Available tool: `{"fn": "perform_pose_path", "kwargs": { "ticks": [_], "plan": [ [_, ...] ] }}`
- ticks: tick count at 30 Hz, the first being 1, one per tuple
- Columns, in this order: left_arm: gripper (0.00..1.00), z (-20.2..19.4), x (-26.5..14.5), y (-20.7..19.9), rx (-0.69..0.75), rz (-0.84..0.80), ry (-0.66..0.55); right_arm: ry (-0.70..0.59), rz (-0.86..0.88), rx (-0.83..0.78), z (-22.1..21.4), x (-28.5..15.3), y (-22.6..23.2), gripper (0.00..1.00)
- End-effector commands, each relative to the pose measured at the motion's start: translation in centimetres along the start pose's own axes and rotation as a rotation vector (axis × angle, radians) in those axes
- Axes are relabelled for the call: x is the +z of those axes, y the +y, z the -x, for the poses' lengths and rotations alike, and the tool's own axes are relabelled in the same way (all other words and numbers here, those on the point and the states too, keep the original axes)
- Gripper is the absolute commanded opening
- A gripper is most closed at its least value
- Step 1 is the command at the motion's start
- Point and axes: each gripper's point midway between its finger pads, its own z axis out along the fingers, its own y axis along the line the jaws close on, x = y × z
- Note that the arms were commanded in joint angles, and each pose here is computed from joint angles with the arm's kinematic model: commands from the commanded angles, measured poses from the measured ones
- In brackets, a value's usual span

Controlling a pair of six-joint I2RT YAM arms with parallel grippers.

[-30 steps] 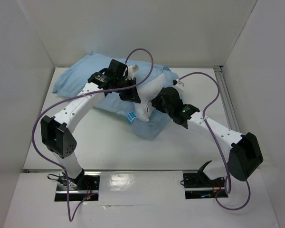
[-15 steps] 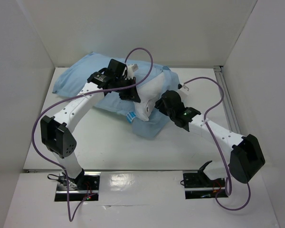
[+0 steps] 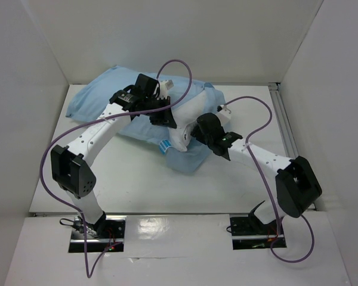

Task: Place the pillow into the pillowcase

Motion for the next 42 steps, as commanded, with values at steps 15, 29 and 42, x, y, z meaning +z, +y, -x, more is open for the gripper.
{"fn": "perform_pose_path", "kwargs": {
  "ticks": [15,29,42],
  "plan": [
    [0.0,5.1,-1.6,-3.1,0.02,-0.114,-0.202,-0.046,0.122,-0.012,3.8,0.1,2.5,0.0],
    [0.0,8.9,6.9,2.9,-0.278,0.114,-0.371,0.273,0.846,-0.631,0.6,-16.3,10.1,0.0],
    [0.0,6.1,10.9,3.4,-0.244,0.094,-0.244,0.106,0.927,-0.652,6.1,-20.8,13.9,0.0]
  ]
}}
